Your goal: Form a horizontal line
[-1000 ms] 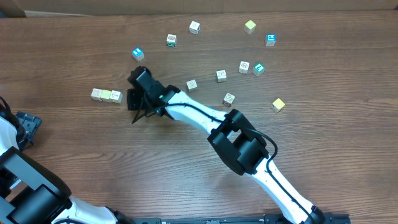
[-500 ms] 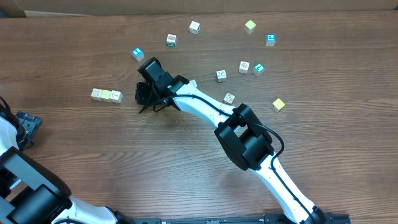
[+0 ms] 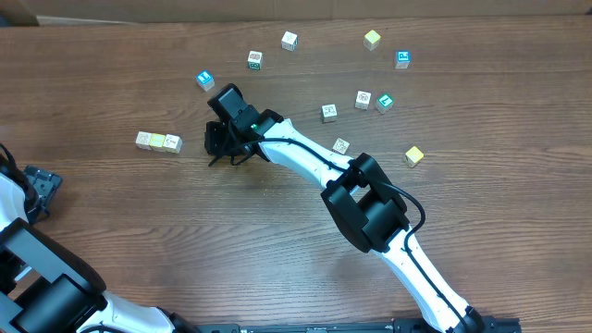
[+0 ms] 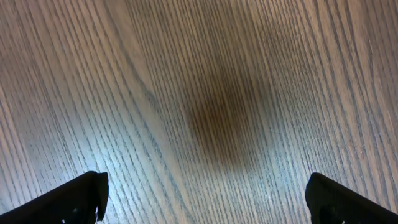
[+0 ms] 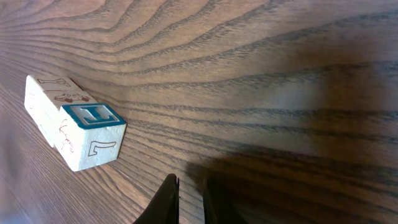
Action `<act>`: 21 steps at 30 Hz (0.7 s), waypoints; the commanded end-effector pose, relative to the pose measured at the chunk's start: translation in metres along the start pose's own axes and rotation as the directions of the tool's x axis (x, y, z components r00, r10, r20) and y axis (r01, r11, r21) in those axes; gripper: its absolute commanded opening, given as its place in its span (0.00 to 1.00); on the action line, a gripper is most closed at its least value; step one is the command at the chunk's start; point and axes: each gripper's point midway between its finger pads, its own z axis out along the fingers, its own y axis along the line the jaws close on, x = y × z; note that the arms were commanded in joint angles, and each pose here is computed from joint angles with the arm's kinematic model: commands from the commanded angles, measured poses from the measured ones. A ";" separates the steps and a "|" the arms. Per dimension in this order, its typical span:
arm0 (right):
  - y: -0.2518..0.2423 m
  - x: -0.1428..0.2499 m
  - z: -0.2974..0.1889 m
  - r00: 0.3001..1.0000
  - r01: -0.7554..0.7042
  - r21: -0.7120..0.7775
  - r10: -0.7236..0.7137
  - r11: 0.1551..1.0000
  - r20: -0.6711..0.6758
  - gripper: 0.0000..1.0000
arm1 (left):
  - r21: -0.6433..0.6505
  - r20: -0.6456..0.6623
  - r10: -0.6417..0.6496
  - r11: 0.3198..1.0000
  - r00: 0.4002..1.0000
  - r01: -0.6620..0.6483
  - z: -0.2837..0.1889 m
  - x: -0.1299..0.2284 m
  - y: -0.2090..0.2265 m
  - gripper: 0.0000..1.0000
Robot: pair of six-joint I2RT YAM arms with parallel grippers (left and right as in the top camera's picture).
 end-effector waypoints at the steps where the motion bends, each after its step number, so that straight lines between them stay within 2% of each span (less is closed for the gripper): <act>1: -0.053 0.015 0.021 0.999 -0.032 0.133 0.036 0.991 -0.030 0.12 | -0.028 -0.008 0.006 1.000 1.000 -0.006 0.006 0.003 0.005 1.00; 6: -0.053 0.016 0.021 0.999 -0.032 0.135 0.037 0.990 -0.032 0.12 | 0.038 0.011 -0.058 0.998 0.998 0.058 0.006 -0.004 -0.008 1.00; 7: -0.053 0.016 0.021 0.999 -0.032 0.136 0.037 0.990 -0.033 0.12 | 0.088 0.003 -0.083 0.993 0.997 0.083 0.005 -0.005 -0.017 1.00; 8: -0.053 0.016 0.021 0.999 -0.033 0.137 0.037 0.990 -0.033 0.12 | 0.178 -0.073 -0.073 0.980 0.995 0.085 0.003 0.008 -0.033 1.00; 10: -0.053 0.016 0.021 0.999 -0.032 0.135 0.037 0.990 -0.031 0.12 | 0.311 -0.127 0.023 0.950 0.992 0.018 -0.004 0.021 -0.055 0.99; 11: -0.052 0.015 0.021 0.999 -0.031 0.132 0.035 0.991 -0.028 0.12 | 0.390 -0.126 0.094 0.920 0.988 -0.038 -0.009 0.024 -0.068 0.92; 13: -0.051 0.013 0.022 0.999 -0.029 0.125 0.032 0.992 -0.020 0.12 | 0.495 -0.093 0.175 0.862 0.980 -0.107 -0.018 0.026 -0.089 0.53; 14: -0.050 0.012 0.022 0.999 -0.029 0.121 0.031 0.992 -0.017 0.12 | 0.517 -0.062 0.206 0.844 0.977 -0.146 -0.020 0.025 -0.097 0.33; 15: -0.049 0.011 0.022 0.999 -0.028 0.118 0.030 0.993 -0.014 0.12 | 0.522 -0.031 0.236 0.832 0.971 -0.186 -0.021 0.025 -0.103 0.17; 17: -0.048 0.010 0.022 1.000 -0.028 0.116 0.029 0.993 -0.011 0.12 | 0.539 0.040 0.299 0.797 0.953 -0.273 -0.026 0.024 -0.118 0.04; 21: -0.049 0.010 0.022 1.000 -0.027 0.116 0.029 0.993 -0.012 0.12 | 0.560 0.179 0.417 0.701 0.891 -0.441 -0.040 0.031 -0.154 0.04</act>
